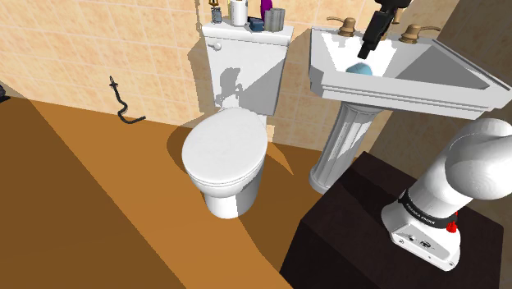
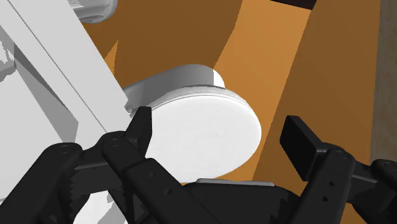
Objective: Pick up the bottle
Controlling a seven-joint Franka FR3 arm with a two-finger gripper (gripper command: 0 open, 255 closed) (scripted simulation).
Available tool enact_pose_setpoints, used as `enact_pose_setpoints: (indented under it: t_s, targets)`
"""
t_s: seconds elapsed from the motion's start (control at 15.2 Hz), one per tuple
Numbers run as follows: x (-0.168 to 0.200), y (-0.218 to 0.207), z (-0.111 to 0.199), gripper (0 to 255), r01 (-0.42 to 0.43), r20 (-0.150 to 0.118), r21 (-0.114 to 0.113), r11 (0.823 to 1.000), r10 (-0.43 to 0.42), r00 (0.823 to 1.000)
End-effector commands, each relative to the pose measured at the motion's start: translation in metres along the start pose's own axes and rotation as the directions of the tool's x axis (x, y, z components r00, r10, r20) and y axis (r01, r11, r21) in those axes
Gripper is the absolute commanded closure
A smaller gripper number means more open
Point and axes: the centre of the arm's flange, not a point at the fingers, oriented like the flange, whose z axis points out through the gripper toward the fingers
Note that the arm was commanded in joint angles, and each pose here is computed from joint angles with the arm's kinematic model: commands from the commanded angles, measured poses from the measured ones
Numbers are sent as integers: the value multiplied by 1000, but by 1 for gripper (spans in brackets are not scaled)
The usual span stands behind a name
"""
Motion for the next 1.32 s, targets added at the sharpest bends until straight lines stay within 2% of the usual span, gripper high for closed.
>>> enact_pose_setpoints:
  t_s: [0.0, 0.59, 0.92, 1.25]
  targets:
    - [0, 0, 0, 0, 0, 0, 0, 1000, 0, 1000]
    - [27, 115, 44, 0, -147, 56, 29, 989, 145, 988]
    - [33, 179, 70, 0, -228, 88, 42, 973, 223, 971]
    - [34, 243, 98, 0, -307, 122, 51, 950, 299, 946]
